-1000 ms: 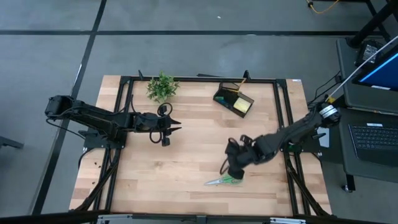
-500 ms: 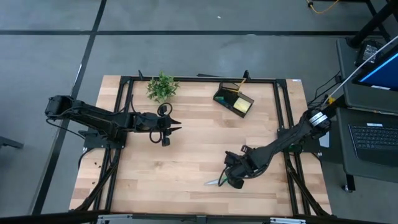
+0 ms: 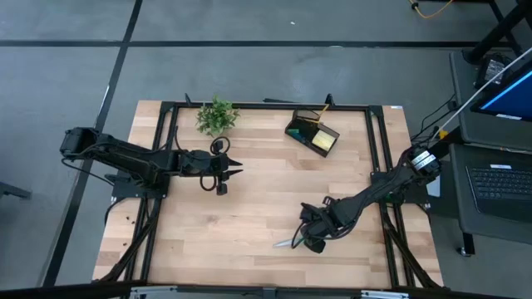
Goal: Pick and place office supplies into organizer
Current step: Put the green scissors into the black desk organizer
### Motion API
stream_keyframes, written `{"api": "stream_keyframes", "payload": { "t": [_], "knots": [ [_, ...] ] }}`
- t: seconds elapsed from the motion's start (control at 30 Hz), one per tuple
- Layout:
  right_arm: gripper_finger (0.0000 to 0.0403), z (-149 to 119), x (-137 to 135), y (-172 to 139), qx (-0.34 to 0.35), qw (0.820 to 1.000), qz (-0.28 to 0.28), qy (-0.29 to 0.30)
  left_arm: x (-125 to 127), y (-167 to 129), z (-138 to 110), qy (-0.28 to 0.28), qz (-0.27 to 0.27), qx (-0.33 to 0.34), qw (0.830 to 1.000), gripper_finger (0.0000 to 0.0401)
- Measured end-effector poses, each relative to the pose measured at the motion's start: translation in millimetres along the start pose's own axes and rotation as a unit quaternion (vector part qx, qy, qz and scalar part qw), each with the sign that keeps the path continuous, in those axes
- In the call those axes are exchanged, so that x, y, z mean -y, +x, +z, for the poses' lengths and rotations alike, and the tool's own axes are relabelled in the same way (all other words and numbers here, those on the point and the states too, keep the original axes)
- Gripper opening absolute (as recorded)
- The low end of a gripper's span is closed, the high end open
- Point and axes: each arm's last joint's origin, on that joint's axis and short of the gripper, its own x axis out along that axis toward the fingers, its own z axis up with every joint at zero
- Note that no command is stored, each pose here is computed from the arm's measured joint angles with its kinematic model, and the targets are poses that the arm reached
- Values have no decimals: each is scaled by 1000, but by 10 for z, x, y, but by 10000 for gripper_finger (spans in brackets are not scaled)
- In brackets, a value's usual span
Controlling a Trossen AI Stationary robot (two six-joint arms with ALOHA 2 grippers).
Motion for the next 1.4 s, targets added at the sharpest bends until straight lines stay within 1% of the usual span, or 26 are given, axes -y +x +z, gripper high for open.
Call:
{"api": "stream_keyframes", "payload": {
  "t": [0.13,0.3,0.4,0.73,1.03,1.17,1.4],
  "knots": [
    [138,-50,59,98,-6,1000,-5,14,0,0,0,0,0,0,1000,86],
    [138,-60,59,181,5,1000,20,21,0,0,0,0,0,0,1000,86],
    [138,-77,65,220,-1,999,33,21,0,0,0,0,0,0,1000,86],
    [138,-141,183,347,-5,999,29,36,-1,0,0,0,1,0,1000,86],
    [134,-147,189,359,-6,999,26,24,-1,0,0,0,2,0,1000,86],
    [107,-151,200,363,-9,999,20,24,-1,0,0,0,2,0,1000,86],
    [30,-157,212,367,-9,1000,12,20,-2,0,0,0,4,0,1000,86]
  ]
}}
